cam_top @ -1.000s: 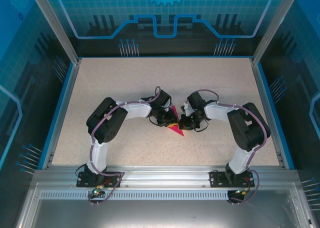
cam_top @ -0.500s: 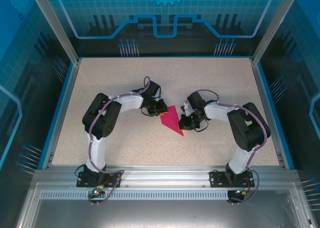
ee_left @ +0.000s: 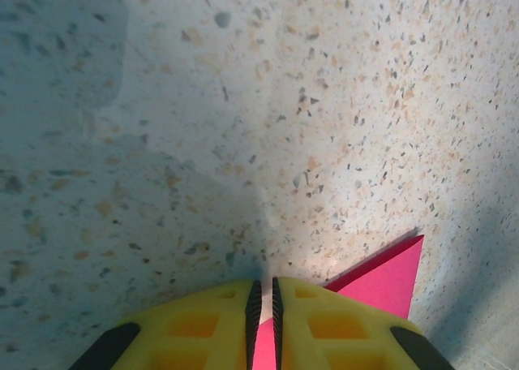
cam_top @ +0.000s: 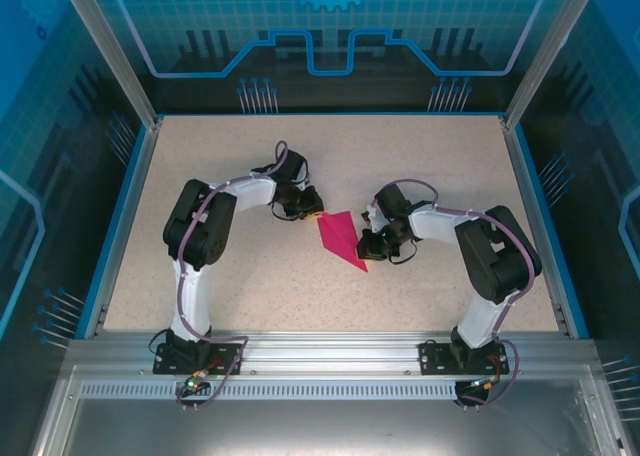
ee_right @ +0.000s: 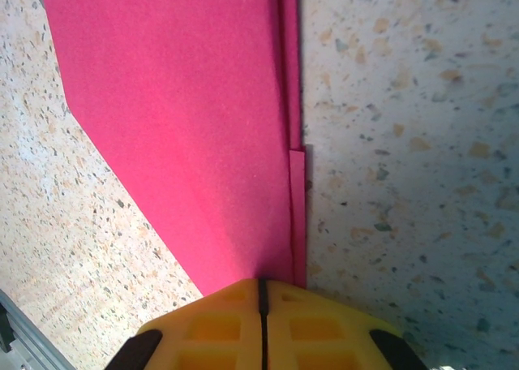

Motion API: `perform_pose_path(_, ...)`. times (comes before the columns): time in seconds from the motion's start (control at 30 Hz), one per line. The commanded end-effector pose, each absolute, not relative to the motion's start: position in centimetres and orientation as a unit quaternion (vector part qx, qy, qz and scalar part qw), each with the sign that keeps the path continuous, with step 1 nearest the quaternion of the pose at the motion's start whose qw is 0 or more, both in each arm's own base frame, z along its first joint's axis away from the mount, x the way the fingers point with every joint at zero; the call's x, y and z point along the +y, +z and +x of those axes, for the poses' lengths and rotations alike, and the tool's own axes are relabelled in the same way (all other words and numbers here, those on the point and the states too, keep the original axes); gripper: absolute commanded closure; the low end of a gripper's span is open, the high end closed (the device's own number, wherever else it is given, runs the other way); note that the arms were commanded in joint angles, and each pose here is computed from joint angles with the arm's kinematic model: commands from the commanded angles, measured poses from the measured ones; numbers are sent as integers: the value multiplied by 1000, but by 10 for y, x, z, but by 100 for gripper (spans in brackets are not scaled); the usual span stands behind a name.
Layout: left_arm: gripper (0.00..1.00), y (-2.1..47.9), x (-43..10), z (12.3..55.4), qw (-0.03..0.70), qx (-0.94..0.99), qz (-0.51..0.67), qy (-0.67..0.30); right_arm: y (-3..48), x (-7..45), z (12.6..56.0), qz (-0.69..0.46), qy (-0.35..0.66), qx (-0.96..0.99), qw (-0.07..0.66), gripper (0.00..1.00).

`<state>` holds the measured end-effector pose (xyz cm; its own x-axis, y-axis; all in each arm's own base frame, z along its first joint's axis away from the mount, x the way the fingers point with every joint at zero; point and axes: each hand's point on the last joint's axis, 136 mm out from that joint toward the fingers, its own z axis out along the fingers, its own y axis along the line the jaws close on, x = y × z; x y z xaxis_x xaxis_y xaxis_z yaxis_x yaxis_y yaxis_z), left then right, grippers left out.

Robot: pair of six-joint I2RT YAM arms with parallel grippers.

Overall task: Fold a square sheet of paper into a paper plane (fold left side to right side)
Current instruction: Fourth fold the wing at the center of the table, then turn over the paper at the center of the table.

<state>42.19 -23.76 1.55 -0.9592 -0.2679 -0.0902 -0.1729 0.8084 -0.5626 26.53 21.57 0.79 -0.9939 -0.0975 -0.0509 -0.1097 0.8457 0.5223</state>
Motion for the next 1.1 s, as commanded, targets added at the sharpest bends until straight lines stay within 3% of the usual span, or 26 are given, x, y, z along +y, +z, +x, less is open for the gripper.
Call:
perform_pose_path(0.0, 79, 25, -190, 437, 126, 953, -139, -237, -21, 196, 223, -54, 214, 974, -55, 92)
perform_pose_path(0.3, 66, 77, -182, 406, 170, 936, -148, -270, 37, 200, 262, -83, 239, 965, 64, 67)
perform_pose_path(0.53, 59, 83, -223, 365, 153, 925, -135, -321, 63, 175, 284, -48, 251, 956, 141, 51)
perform_pose_path(1.07, 59, 43, -299, 366, 94, 929, -107, -342, 67, 160, 274, -20, 290, 944, 153, 48)
